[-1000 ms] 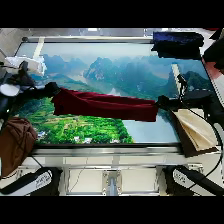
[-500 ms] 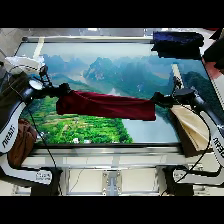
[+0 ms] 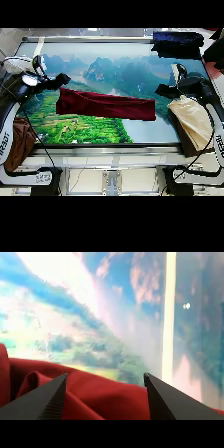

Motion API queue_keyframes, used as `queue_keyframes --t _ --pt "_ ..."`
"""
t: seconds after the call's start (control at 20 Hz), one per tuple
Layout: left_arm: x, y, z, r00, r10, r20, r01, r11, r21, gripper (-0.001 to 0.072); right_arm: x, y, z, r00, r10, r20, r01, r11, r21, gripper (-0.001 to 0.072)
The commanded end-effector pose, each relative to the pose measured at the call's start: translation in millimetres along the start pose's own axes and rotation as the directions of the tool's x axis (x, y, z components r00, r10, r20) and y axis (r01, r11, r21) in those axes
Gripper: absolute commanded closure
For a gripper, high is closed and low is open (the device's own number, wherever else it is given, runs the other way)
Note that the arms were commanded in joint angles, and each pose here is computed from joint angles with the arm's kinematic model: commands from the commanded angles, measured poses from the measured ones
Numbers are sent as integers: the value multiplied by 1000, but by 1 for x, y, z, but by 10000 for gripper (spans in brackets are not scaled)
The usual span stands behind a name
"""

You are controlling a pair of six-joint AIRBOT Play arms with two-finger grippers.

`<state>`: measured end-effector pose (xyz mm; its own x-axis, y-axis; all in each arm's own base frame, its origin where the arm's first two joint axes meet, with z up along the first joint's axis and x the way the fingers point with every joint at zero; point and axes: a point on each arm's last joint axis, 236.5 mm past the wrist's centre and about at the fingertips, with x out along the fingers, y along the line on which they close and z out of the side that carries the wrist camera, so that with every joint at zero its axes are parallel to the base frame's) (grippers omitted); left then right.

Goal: Fold the shirts.

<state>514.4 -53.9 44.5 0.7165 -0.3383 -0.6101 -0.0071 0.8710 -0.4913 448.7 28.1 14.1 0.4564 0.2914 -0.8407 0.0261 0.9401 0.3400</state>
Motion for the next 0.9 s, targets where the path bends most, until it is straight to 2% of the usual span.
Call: queue_keyframes --t 0.0,0.1,0.15,0.2,0.3,0.45,0.5,0.55,0.65,0.85 --pt "-33 -26 24 996 -37 76 35 999 33 146 -30 -12 -1 992 -100 -79 90 990 -113 261" --pt "-47 -35 33 993 -50 109 45 998 48 146 -33 -46 -27 957 -227 -180 199 967 -161 260" --pt "-53 -39 36 991 -55 120 49 997 54 145 -32 -58 -40 946 -240 -220 211 967 -144 260" --pt "-56 -41 38 990 -58 128 51 997 58 145 -27 -63 -50 949 -207 -240 190 978 -92 259" --pt "-60 -44 39 989 -63 132 55 997 62 145 -10 -64 -59 977 -55 -205 71 995 75 255" --pt "-59 -45 35 991 -68 115 61 996 63 145 10 -75 -72 987 97 -126 -60 961 271 253" --pt "-59 -45 35 991 -68 113 61 996 63 145 17 -74 -83 978 147 -146 -96 947 307 221" --pt "-59 -45 35 991 -68 113 61 996 63 145 24 -69 -92 964 198 -175 -133 935 328 179" --pt "-59 -46 34 991 -70 111 63 996 65 145 41 -56 -100 937 285 -201 -200 911 361 168" --pt "-53 -59 24 992 -91 85 84 993 83 145 70 -47 -108 928 295 -225 -203 912 357 149"
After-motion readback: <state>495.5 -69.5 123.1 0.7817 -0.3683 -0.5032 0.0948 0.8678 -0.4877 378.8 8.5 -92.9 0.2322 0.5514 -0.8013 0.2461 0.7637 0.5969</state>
